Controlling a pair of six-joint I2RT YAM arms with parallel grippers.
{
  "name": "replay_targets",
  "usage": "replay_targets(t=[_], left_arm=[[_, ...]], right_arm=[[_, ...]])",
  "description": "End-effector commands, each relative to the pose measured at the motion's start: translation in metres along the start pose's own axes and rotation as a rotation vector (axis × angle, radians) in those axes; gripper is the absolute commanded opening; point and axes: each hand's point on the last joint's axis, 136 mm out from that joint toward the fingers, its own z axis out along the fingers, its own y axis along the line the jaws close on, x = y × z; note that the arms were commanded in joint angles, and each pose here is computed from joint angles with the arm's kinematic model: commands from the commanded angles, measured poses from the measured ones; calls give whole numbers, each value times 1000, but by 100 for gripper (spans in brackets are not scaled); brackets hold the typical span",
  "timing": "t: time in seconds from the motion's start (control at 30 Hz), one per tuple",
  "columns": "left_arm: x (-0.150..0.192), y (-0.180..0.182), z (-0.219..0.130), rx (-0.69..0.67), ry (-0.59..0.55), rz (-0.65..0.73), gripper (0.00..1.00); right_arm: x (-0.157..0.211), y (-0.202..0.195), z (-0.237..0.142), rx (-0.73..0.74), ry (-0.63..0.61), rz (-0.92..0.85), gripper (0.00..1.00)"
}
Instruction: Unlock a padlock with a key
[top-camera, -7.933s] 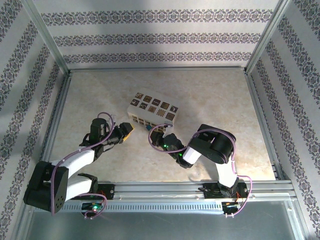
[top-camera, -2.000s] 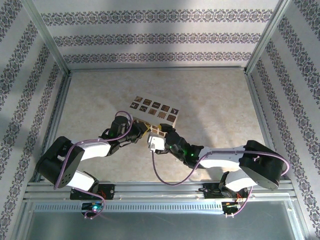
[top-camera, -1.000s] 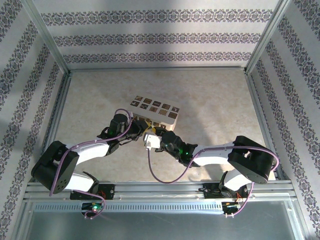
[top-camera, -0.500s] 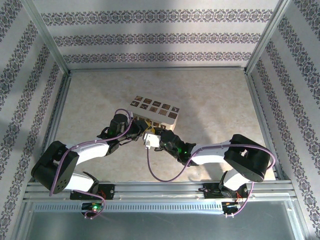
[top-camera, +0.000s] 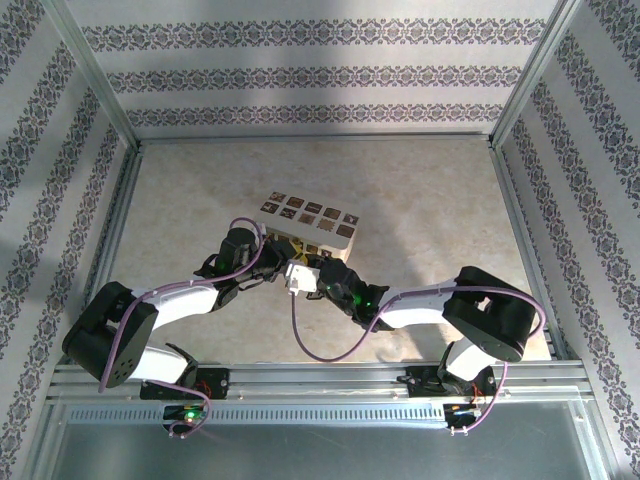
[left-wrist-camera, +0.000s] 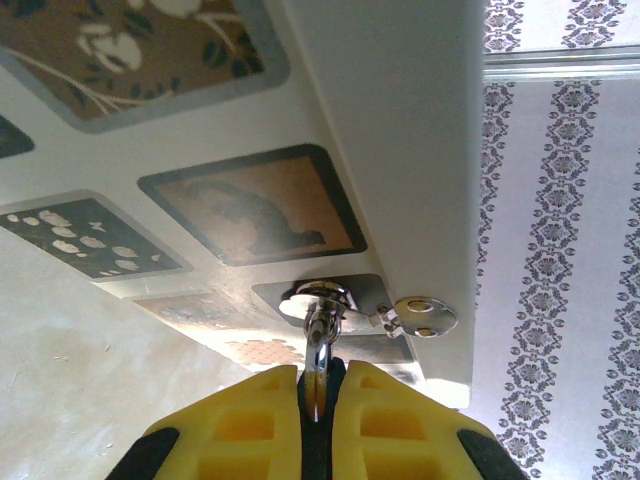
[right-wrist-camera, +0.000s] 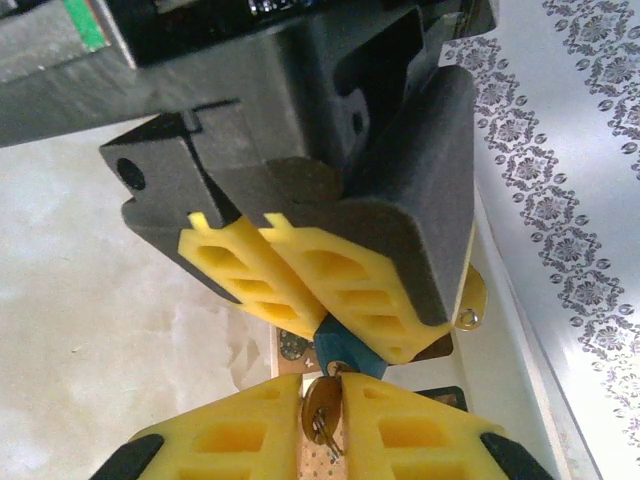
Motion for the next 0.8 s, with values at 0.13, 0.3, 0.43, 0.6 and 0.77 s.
replay_targets(t=[0.13,0.3,0.43,0.6,0.77], left_arm=[[3,-41,-3,120,4,54,0],[3,-41,-2,122,5,55,0],[3,-41,-2,122,6,52,0],[4,-40,-1,121,8,53,0],[5,-40,-1,122,9,53,0]], right_arm=[[0,-7,6,43,9,35,10],[0,-9,5,57,3,50,6],[2,-11,5,72,9,56,1],[-5,-15,5,88,-17,77,0],[-10,-20,3,98,-39,127,0]])
